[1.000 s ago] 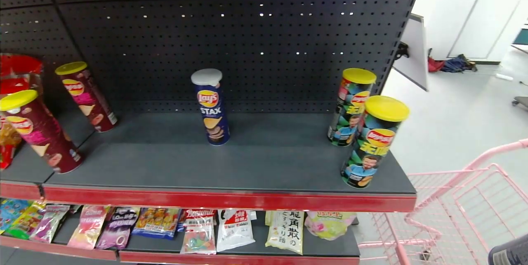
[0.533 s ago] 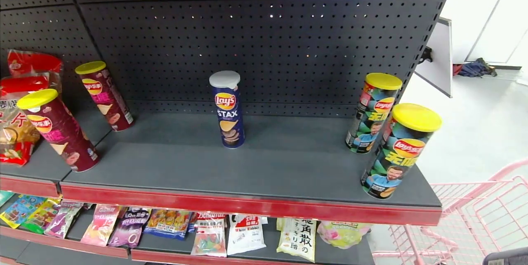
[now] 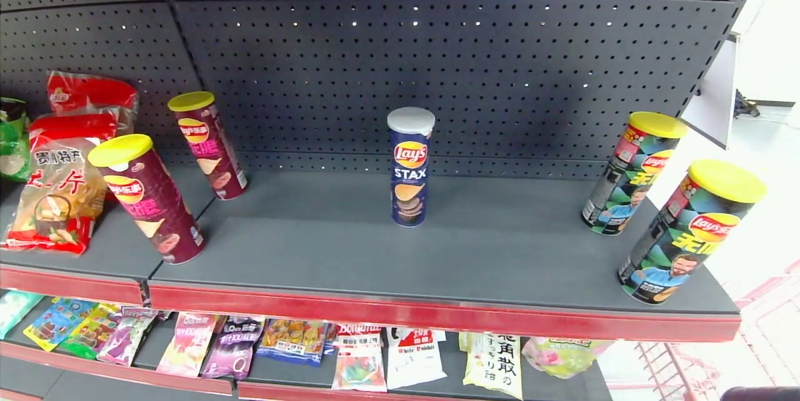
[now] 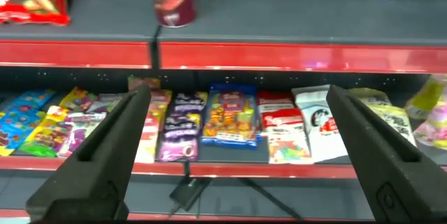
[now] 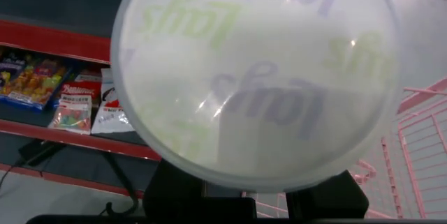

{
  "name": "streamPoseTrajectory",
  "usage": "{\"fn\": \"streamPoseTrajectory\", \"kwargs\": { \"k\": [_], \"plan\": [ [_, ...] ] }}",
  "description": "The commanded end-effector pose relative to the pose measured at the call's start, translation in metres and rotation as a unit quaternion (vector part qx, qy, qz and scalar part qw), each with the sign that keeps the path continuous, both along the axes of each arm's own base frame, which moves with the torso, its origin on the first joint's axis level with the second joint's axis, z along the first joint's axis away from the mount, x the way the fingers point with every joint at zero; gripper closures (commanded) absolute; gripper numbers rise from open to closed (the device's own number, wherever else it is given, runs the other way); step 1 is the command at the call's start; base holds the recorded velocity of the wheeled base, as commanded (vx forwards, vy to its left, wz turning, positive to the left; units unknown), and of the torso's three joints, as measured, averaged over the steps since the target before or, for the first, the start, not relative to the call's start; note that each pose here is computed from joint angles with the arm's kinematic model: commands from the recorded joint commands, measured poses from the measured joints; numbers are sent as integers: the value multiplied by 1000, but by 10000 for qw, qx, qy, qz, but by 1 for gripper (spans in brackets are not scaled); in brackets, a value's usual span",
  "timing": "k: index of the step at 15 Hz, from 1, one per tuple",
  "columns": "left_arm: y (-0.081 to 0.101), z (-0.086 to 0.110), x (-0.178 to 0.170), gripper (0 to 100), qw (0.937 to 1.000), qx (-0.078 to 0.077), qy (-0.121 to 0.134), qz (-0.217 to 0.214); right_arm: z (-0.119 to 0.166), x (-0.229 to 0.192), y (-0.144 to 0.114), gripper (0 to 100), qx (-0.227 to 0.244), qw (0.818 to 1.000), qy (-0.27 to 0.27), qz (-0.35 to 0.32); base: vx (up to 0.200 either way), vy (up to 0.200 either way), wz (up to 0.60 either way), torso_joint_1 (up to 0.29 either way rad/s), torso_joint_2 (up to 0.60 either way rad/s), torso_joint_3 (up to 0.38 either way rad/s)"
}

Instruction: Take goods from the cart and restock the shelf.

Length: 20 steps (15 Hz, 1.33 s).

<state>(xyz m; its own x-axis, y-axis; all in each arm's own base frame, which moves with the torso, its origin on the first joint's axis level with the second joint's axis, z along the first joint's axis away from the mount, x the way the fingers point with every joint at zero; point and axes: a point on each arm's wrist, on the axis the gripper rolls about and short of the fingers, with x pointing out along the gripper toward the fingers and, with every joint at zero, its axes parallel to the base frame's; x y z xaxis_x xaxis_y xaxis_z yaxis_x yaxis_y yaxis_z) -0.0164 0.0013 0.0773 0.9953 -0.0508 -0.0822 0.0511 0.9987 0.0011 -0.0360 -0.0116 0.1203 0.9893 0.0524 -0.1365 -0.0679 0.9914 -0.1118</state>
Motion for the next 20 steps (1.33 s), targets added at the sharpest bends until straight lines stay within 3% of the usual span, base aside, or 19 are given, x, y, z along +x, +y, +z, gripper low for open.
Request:
{"fn": "streamPoseTrajectory", "kwargs": {
  "k": [1,6,8,9,11,13,14,15,16,17,18,19,20],
  "plan": [
    [0,0,0,0,10000,1,2,10,-3,0,0,100,2,10000,5,27,0,0,0,0,0,0],
    [0,0,0,0,10000,-7,10,3,-9,2,2,100,10,9994,141,308,0,0,0,0,0,0],
    [0,1,3,0,9998,21,193,-75,-13,3,2,100,-2,9993,209,315,0,0,0,0,0,0],
    [0,1,3,0,9997,60,206,-94,-19,5,3,100,1,9986,318,412,0,0,0,0,0,0],
    [0,1,2,0,9990,331,46,-303,-22,7,5,100,36,9974,280,664,0,0,0,0,0,0],
    [0,1,1,0,9986,377,-22,-359,-29,10,6,100,60,9961,301,830,0,0,0,0,0,0],
    [0,22,0,0,9981,317,-244,-479,-29,11,6,100,70,9959,310,843,0,0,0,0,0,0],
    [-2,78,12,0,9979,66,-221,-609,-28,11,6,100,66,9957,348,858,0,0,0,0,0,0],
    [-5,128,32,0,9966,-390,-213,-690,-28,12,7,100,72,9952,365,903,0,0,0,0,0,0],
    [-10,156,49,0,9900,-441,-159,-1327,-29,12,7,100,89,9934,384,1077,0,0,0,0,0,0],
    [-16,146,58,0,9766,-332,203,-2117,-29,12,7,100,92,9931,385,1100,0,0,0,0,0,0],
    [-20,134,67,0,9663,-301,534,-2499,-29,11,7,100,95,9933,354,1093,0,0,0,0,0,0],
    [-28,127,88,0,9461,-210,983,-3078,-29,11,7,100,85,9939,321,1049,0,0,0,0,0,0]
  ]
}}
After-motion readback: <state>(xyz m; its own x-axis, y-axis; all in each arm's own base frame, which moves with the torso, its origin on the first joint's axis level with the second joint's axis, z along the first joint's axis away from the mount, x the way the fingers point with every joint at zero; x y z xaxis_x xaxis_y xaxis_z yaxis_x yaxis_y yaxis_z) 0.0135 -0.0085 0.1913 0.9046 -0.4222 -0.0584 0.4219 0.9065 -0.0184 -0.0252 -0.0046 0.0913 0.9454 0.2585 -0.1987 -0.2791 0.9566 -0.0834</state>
